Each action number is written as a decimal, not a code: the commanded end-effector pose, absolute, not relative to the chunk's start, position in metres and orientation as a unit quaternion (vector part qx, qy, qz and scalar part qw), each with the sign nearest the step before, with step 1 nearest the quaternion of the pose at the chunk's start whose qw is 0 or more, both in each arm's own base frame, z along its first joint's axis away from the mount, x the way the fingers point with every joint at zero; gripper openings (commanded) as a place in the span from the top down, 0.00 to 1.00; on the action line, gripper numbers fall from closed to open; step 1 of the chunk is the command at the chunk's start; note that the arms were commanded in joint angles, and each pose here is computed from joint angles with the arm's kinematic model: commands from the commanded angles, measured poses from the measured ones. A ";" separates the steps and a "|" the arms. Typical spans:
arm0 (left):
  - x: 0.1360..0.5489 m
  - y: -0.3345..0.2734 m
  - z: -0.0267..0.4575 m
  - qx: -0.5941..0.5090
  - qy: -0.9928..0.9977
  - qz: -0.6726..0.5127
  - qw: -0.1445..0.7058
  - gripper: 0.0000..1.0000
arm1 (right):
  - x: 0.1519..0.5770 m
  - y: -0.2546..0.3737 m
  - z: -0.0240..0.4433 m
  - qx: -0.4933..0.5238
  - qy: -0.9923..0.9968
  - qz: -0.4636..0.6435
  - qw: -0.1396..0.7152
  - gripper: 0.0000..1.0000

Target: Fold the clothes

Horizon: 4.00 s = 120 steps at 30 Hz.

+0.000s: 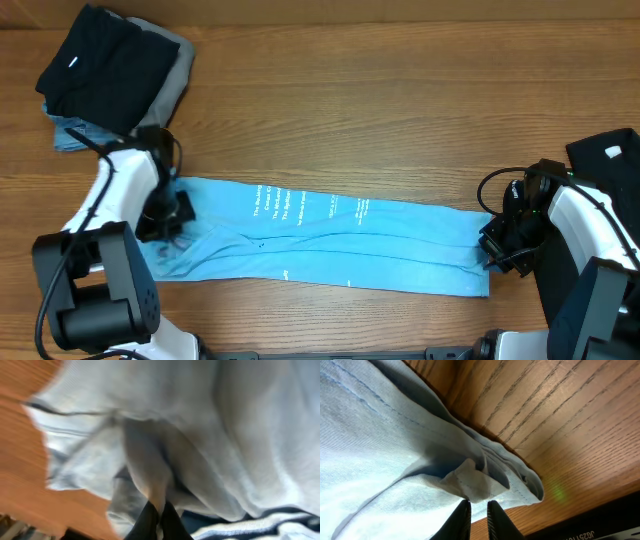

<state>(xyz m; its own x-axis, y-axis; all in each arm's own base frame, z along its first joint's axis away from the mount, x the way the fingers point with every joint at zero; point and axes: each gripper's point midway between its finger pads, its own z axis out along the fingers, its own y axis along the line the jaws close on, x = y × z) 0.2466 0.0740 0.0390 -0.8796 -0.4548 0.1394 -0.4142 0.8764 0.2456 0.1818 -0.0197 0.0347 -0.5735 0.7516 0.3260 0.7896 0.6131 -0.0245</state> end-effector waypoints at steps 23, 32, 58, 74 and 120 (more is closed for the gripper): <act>0.266 0.095 0.084 0.232 -0.968 -0.078 0.053 0.50 | 0.184 -0.021 0.037 -0.435 -0.887 -0.066 0.140 0.84; 0.253 0.084 0.144 0.228 -0.971 -0.058 -0.035 0.52 | 0.205 0.000 0.042 -0.398 -0.897 -0.151 0.117 0.84; 0.187 0.062 0.279 0.225 -0.915 -0.047 -0.331 0.00 | 0.255 0.062 0.205 -0.177 -0.868 -0.406 -0.225 0.38; 0.202 0.038 0.270 0.196 -0.930 0.027 -0.311 0.00 | 0.254 0.056 0.198 -0.153 -0.882 -0.377 -0.238 0.31; 0.259 0.042 0.082 0.213 -0.966 0.061 -0.131 0.91 | 0.266 -0.023 0.094 -0.330 -0.915 -0.228 -0.033 0.51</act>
<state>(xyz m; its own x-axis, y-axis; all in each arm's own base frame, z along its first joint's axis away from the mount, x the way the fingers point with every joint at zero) 0.2615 0.0451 0.1055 -0.8853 -0.3856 -0.2600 -0.3550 0.9215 -0.1576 0.2556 -0.0386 0.0690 -0.7577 0.6423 0.1153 0.6379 0.6917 0.3386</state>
